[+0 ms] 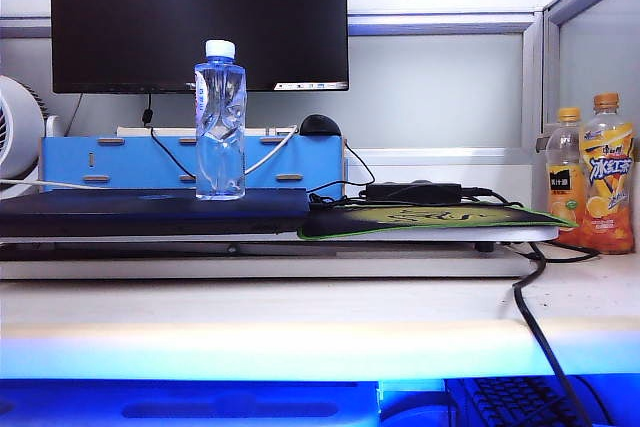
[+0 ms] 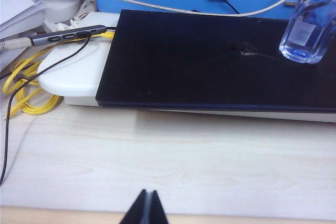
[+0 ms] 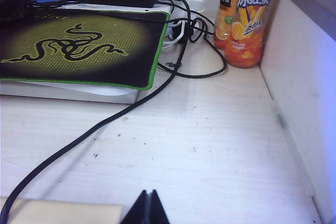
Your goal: Pick up the mineral water bottle and place it on the laptop.
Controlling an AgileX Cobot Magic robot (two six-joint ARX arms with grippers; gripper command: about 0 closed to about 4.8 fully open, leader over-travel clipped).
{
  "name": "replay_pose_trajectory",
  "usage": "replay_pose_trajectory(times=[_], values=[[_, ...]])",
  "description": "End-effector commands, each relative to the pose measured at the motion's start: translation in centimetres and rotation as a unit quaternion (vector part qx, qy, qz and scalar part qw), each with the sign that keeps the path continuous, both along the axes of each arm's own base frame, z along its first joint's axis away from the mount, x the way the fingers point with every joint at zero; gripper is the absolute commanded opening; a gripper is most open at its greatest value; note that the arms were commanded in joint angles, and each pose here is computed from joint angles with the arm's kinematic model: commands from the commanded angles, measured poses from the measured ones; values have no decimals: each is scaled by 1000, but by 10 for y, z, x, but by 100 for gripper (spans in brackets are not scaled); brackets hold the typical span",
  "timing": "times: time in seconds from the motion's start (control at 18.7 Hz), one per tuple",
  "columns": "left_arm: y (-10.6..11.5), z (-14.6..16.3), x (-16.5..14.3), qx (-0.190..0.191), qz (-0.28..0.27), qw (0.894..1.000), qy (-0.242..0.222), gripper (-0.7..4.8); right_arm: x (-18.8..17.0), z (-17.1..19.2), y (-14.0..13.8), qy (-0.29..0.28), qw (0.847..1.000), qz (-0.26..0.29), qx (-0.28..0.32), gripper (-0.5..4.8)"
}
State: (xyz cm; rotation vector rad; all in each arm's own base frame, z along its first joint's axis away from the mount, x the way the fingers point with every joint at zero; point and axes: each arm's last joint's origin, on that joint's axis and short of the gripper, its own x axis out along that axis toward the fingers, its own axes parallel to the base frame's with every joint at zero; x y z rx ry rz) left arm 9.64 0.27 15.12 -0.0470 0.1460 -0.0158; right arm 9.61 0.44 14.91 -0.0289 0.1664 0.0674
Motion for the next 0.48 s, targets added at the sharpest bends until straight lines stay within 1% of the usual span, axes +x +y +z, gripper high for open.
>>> replay_pose_trajectory(times=[0.05, 0.16, 0.48], values=[[0, 0, 0, 1, 0, 1000, -1, -2, 0, -1, 0, 3, 1000, 1, 8, 18], [0, 0, 0, 1, 0, 1000, -1, -2, 0, -1, 0, 4, 1000, -3, 30, 18], [0, 0, 0, 1, 0, 1000, -2, -2, 0, -1, 0, 3, 1000, -5, 30, 19]])
